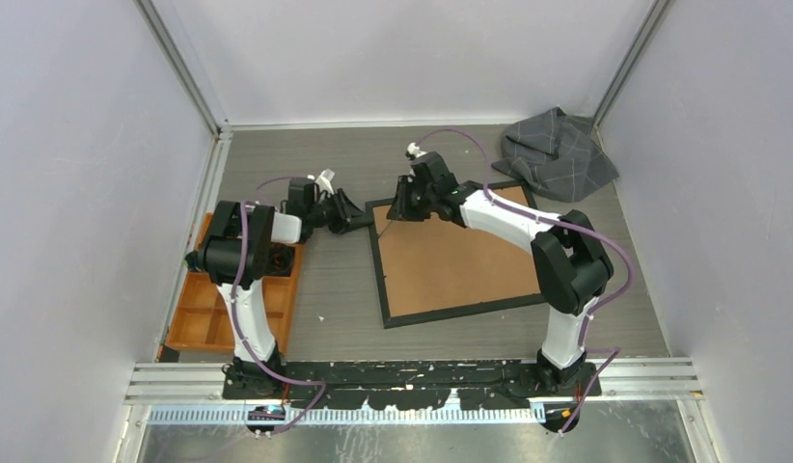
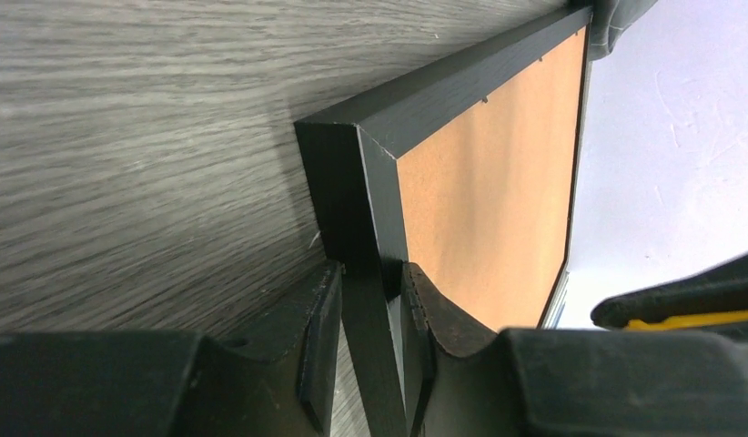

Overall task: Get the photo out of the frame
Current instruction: Release the photo frame item from the photo frame.

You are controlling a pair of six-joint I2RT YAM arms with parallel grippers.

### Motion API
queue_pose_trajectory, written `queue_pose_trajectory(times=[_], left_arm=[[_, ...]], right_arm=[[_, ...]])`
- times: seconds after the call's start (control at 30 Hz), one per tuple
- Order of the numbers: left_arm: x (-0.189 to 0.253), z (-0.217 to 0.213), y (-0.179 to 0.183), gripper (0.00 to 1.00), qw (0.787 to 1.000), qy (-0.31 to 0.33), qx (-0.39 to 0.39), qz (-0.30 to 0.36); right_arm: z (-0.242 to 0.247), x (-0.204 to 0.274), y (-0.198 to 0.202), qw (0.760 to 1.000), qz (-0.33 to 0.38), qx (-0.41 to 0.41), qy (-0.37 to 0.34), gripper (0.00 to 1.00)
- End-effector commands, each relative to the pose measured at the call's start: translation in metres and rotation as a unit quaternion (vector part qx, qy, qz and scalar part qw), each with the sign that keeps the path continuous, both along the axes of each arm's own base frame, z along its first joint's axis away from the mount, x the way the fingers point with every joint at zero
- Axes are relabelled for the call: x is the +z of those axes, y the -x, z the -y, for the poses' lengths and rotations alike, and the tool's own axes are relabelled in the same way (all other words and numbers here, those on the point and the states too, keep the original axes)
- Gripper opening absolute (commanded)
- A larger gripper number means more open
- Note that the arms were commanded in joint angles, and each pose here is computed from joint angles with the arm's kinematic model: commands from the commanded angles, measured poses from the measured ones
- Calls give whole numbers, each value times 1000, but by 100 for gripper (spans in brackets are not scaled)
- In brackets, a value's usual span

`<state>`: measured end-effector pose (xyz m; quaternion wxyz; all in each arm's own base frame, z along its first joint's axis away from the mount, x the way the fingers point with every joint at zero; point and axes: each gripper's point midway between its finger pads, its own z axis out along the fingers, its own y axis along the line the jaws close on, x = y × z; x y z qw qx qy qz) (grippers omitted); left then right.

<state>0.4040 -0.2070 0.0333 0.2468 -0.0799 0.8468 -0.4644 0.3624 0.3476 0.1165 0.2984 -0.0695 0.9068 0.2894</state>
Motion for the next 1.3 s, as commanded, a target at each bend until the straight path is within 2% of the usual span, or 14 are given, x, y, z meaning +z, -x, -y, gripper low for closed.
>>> queue_pose_trajectory(times=[0.0, 0.23, 0.7, 1.0, 1.27], left_arm=[[-28, 24, 23, 26, 999, -10, -34, -27], [-23, 26, 22, 26, 999, -2, -38, -20], [-20, 28, 22, 26, 999, 7, -40, -18], [-19, 27, 21, 26, 999, 8, -37, -16], [-17, 27, 20, 26, 999, 8, -36, -13]], right_arm=[[-27, 59, 20, 985, 0, 69, -161, 1], [-10, 55, -6, 976, 24, 52, -211, 1], [38, 36, -36, 987, 92, 24, -127, 1], [45, 39, -28, 988, 89, 27, -121, 1], [46, 13, -21, 992, 67, 29, -103, 1]])
